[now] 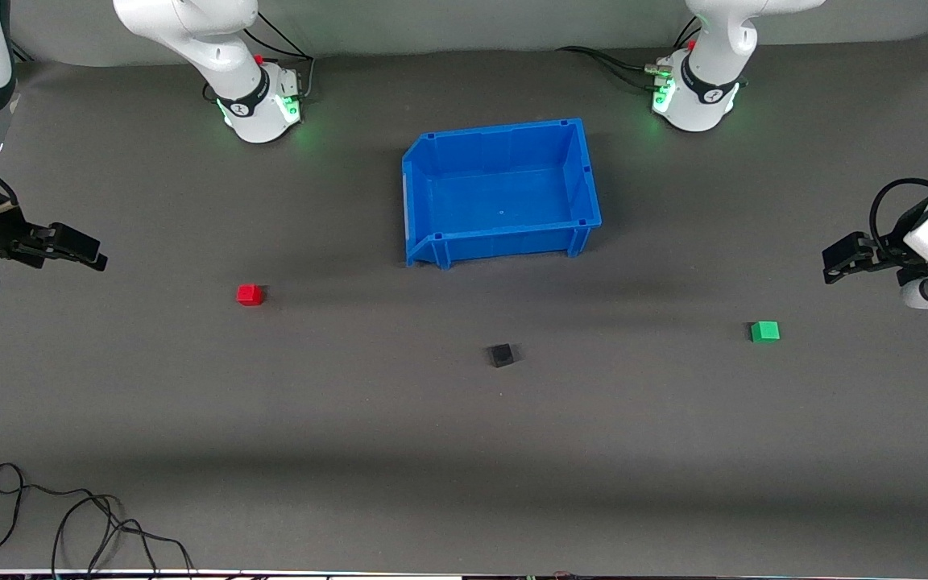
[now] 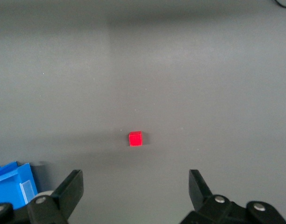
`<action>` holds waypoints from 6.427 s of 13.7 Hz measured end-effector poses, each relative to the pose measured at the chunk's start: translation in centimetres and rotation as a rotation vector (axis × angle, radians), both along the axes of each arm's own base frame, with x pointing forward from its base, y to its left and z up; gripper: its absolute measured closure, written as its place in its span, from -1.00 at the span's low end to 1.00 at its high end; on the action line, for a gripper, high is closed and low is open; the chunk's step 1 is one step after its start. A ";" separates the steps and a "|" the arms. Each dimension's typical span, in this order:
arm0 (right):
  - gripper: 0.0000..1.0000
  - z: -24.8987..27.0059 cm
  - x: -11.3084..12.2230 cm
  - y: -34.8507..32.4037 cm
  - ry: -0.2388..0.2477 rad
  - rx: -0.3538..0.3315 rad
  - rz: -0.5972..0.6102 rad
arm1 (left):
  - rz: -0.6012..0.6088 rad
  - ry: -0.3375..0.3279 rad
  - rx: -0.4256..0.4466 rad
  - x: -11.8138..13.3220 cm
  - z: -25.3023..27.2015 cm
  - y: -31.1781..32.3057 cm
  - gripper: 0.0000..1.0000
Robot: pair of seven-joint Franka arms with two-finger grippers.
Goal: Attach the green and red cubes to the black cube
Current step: 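Move the right gripper toward the red cube, then grasp the red cube with the right gripper while the left gripper grasps the green cube, then carry the red cube beside the black cube while the left gripper brings green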
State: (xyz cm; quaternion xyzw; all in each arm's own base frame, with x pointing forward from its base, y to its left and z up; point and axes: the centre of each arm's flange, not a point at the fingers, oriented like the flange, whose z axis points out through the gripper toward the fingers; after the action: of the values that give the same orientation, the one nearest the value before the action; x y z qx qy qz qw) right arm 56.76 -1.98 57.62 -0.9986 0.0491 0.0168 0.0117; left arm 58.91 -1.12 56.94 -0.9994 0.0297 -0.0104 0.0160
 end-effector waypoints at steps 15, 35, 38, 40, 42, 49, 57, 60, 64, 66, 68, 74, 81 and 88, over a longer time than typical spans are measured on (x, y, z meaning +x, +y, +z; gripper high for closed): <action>-0.73 -14.6 2.4 0.7 0.169 -0.003 -0.032 | 0.029 0.006 0.001 -0.1 0.6 0.9 -0.99; -0.52 -39.7 -2.5 4.6 0.275 -0.056 -0.038 | 0.945 0.309 0.057 0.7 -12.5 9.0 -0.99; -0.18 -40.2 -2.8 4.6 0.300 -0.057 -0.038 | 1.175 0.280 0.029 0.6 -15.6 11.0 -0.99; -0.04 -40.2 -3.0 4.6 0.316 -0.058 -0.038 | 1.299 0.225 0.016 0.6 -18.4 10.7 -0.99; 0.22 -40.2 -3.1 4.5 0.333 -0.059 -0.039 | 1.427 0.163 -0.003 0.6 -20.7 10.0 -0.99; 0.22 -36.1 -0.5 5.6 0.407 0.051 -0.160 | 1.611 0.079 -0.035 -0.9 -26.7 8.6 -0.99; 0.22 -29.8 7.4 8.2 0.310 0.092 -0.571 | 1.606 -0.014 -0.039 -2.1 -34.9 8.0 -0.99; 0.22 -31.3 9.1 13.5 0.327 0.059 -0.776 | 1.594 -0.025 -0.042 -2.3 -36.9 7.8 -0.99; 0.22 -32.0 10.3 21.4 0.380 0.112 -0.988 | 1.589 -0.046 -0.061 -2.2 -38.4 7.8 -0.92; 0.22 -32.6 10.8 24.5 0.370 0.119 -1.087 | 1.589 -0.045 -0.060 -2.3 -38.8 7.7 -0.57; 0.22 -32.9 11.1 27.2 0.368 0.129 -1.154 | 1.587 -0.045 -0.059 -2.3 -39.0 7.7 0.00; 0.22 -33.6 10.8 34.9 0.396 0.283 -1.290 | 1.610 -0.049 -0.057 -1.6 -37.3 7.8 0.27; 0.22 -38.0 10.3 41.6 0.374 0.357 -1.364 | 1.674 -0.009 0.012 1.7 -30.7 -2.7 0.27; 0.22 -41.2 8.2 44.8 0.366 0.338 -1.336 | 1.740 0.006 -0.038 1.8 -30.3 -19.4 0.27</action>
State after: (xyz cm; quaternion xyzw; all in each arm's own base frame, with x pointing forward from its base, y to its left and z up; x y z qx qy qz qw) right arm 64.92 42.79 16.42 -0.7207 0.6484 0.1806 0.1659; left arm 60.68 -20.54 26.63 -0.6673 -0.7447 0.0076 0.0015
